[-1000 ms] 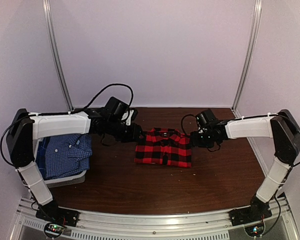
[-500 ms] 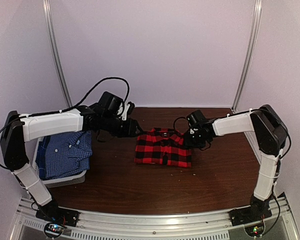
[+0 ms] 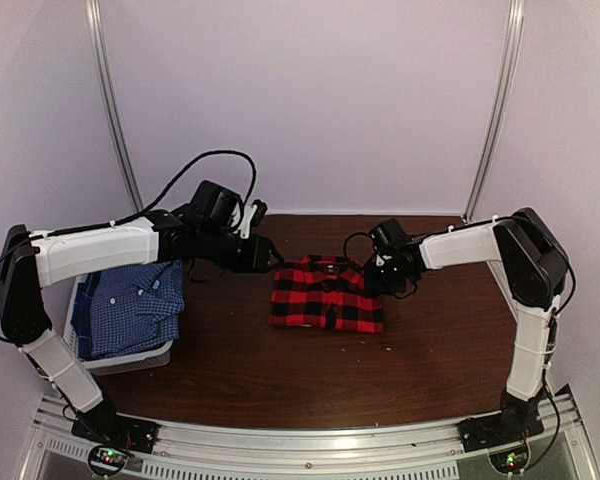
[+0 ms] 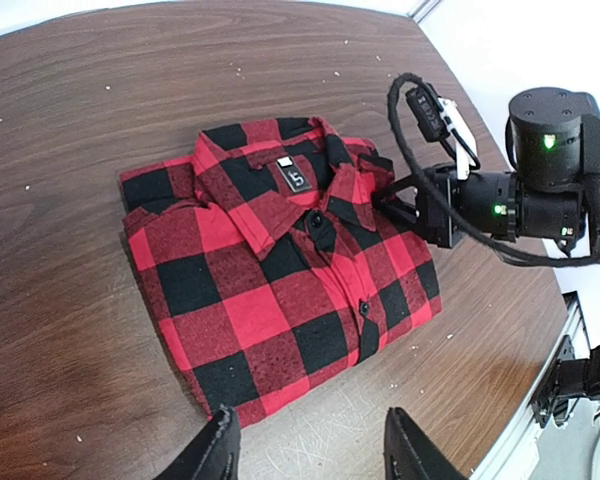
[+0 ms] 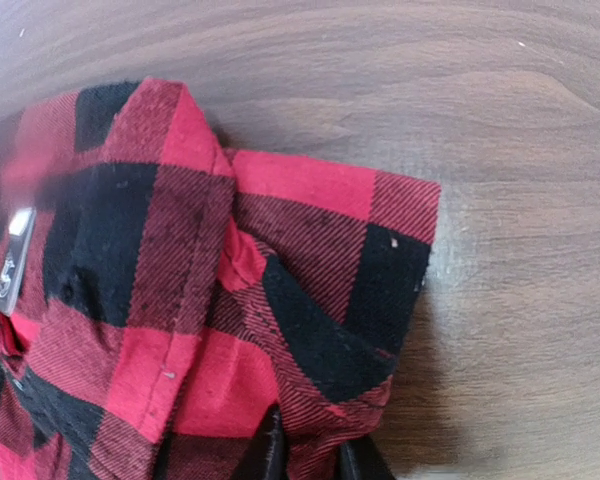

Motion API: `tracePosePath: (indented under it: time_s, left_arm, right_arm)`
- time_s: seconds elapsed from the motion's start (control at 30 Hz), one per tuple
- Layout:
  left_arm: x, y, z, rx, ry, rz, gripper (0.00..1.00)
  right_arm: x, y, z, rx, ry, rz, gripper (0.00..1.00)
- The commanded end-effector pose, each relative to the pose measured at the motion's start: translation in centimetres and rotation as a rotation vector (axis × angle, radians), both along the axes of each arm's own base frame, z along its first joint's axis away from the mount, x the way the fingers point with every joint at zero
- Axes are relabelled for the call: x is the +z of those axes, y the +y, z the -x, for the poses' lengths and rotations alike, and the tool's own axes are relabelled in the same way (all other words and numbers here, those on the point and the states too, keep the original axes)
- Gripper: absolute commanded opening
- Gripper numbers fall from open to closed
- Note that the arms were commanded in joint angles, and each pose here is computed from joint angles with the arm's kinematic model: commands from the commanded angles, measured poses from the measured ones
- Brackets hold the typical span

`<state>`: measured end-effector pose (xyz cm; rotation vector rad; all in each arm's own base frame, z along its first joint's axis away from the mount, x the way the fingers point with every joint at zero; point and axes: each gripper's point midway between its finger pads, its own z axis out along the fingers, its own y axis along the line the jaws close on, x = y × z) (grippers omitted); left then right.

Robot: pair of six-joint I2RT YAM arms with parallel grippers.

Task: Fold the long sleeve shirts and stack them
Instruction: Move the square-folded shirt to the center of the board.

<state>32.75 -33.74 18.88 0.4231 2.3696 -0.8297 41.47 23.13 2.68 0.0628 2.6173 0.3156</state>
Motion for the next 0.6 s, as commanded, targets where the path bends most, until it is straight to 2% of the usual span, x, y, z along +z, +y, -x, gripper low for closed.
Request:
tracePosePath:
  time_s: [0.0,0.1,0.57]
  left_arm:
    - [1.8,0.4,0.0,-0.012,-0.054,0.032,0.50]
    - [2.0,0.6,0.1,-0.010,-0.060,0.033,0.50]
    - [2.5,1.4,0.5,-0.021,-0.072,0.024,0.50]
  right_arm:
    - [-0.3,-0.6,-0.8,-0.009,0.010,0.062,0.11]
    - [0.1,-1.9,-2.1,-0.014,-0.014,0.141,0.00]
    - [4.3,-13.4,-11.1,-0.070,-0.100,0.524,0.00]
